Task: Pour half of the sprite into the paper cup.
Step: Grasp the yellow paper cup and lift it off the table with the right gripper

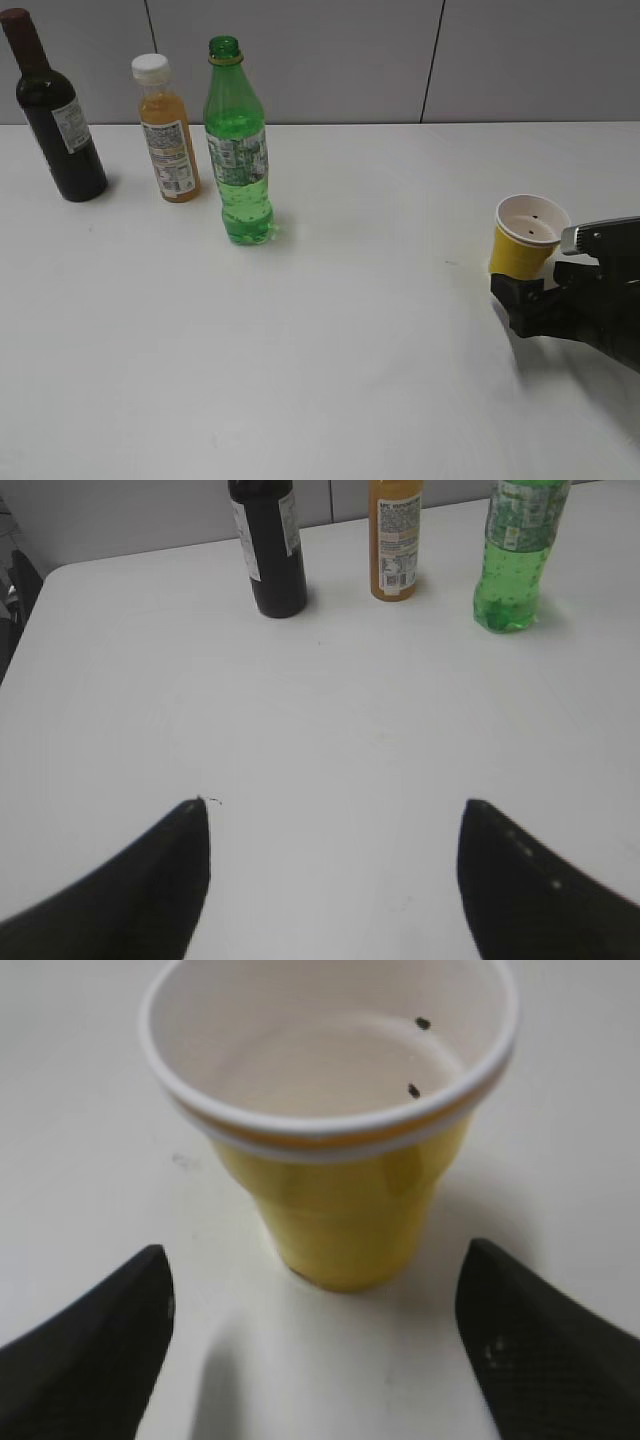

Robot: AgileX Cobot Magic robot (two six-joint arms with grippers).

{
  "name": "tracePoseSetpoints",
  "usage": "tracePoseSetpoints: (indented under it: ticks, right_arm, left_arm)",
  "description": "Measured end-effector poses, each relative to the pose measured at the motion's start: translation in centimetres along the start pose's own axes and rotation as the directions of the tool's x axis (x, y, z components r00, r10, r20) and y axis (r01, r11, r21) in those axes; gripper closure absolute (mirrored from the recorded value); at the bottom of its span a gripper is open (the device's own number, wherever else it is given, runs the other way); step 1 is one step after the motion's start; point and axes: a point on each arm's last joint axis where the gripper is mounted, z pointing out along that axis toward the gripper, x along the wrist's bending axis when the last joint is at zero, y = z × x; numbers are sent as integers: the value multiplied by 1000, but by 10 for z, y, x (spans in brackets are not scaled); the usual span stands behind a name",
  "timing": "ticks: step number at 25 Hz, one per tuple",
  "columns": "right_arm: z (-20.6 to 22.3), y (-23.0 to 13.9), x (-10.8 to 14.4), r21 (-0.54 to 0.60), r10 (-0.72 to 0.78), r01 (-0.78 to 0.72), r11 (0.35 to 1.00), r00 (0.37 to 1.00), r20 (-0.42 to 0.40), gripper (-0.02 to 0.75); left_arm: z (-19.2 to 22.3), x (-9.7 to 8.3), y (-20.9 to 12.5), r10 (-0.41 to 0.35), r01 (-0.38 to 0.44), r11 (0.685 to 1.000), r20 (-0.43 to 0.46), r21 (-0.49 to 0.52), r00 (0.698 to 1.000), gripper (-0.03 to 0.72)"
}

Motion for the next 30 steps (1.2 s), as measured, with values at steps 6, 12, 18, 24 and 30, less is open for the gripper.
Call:
tracePoseSetpoints:
  ticks: [6, 12, 18, 24, 30]
  right_arm:
    - [17, -9, -5, 24, 25, -26, 999, 999, 45, 64]
    - [33, -7, -7, -7, 23, -23, 1000, 999, 44, 64]
    - [47, -7, -9, -37, 14, -13, 999, 999, 37, 68]
    - [59, -8, -9, -58, -2, 3, 998, 1000, 17, 77]
    - [59, -9, -9, -67, -2, 3, 998, 1000, 16, 123]
  left_arm:
    - [0, 0, 0, 0, 0, 1000, 0, 0, 1000, 102]
    - [0, 0, 0, 0, 0, 1000, 0, 0, 1000, 102]
    - [0, 0, 0, 0, 0, 1000, 0, 0, 1000, 102]
    - [0, 0, 0, 0, 0, 1000, 0, 0, 1000, 102]
    - [0, 0, 0, 0, 0, 1000, 0, 0, 1000, 102]
